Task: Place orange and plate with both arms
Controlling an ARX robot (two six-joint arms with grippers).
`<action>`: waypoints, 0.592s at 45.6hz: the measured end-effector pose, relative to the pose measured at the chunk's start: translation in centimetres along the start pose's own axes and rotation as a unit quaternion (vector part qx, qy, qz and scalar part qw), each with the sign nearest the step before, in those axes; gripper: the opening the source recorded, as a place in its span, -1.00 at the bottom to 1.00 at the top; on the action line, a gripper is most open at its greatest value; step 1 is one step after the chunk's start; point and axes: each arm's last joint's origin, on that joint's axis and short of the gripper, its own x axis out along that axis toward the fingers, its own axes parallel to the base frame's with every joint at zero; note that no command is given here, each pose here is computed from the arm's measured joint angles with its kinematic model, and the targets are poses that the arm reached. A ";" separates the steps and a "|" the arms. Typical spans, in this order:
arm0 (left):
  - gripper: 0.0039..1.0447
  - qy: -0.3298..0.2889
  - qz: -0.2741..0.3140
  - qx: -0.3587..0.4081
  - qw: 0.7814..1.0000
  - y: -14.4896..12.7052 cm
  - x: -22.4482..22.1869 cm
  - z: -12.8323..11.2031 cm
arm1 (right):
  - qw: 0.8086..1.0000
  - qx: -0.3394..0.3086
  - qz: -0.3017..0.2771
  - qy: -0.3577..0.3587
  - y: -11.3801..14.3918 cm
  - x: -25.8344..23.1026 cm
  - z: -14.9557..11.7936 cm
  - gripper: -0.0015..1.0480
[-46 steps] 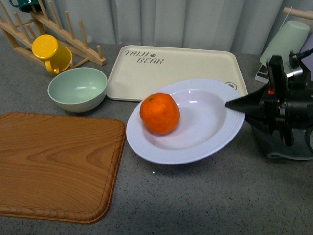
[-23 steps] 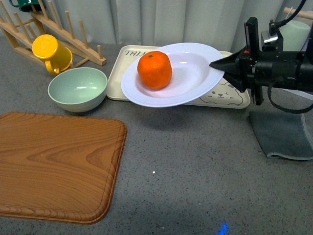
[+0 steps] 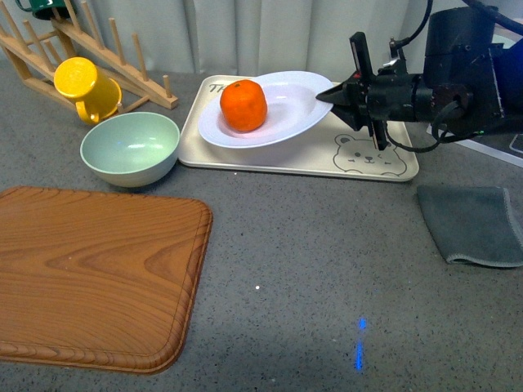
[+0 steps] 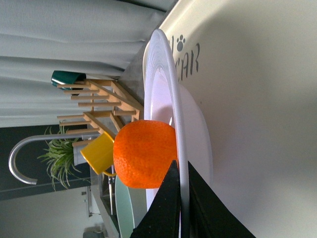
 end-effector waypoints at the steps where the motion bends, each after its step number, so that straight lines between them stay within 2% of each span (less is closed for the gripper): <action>1: 0.88 0.000 0.000 0.000 1.000 0.0 0.0 0.0 | 1.000 -0.001 0.000 -0.001 0.0 0.3 0.3 -0.97; 6: 0.88 0.000 0.000 0.000 1.000 0.0 0.0 0.0 | 1.000 -0.008 -0.010 -0.002 -0.1 1.8 1.8 -0.97; 16: 0.88 0.000 0.000 0.000 1.000 0.0 0.0 0.0 | 0.999 -0.016 -0.034 0.002 -0.2 2.7 2.8 -0.96; 27: 0.88 0.000 0.000 0.000 1.000 0.0 0.0 0.0 | 0.999 -0.020 -0.046 0.010 -1.5 2.3 2.4 -0.20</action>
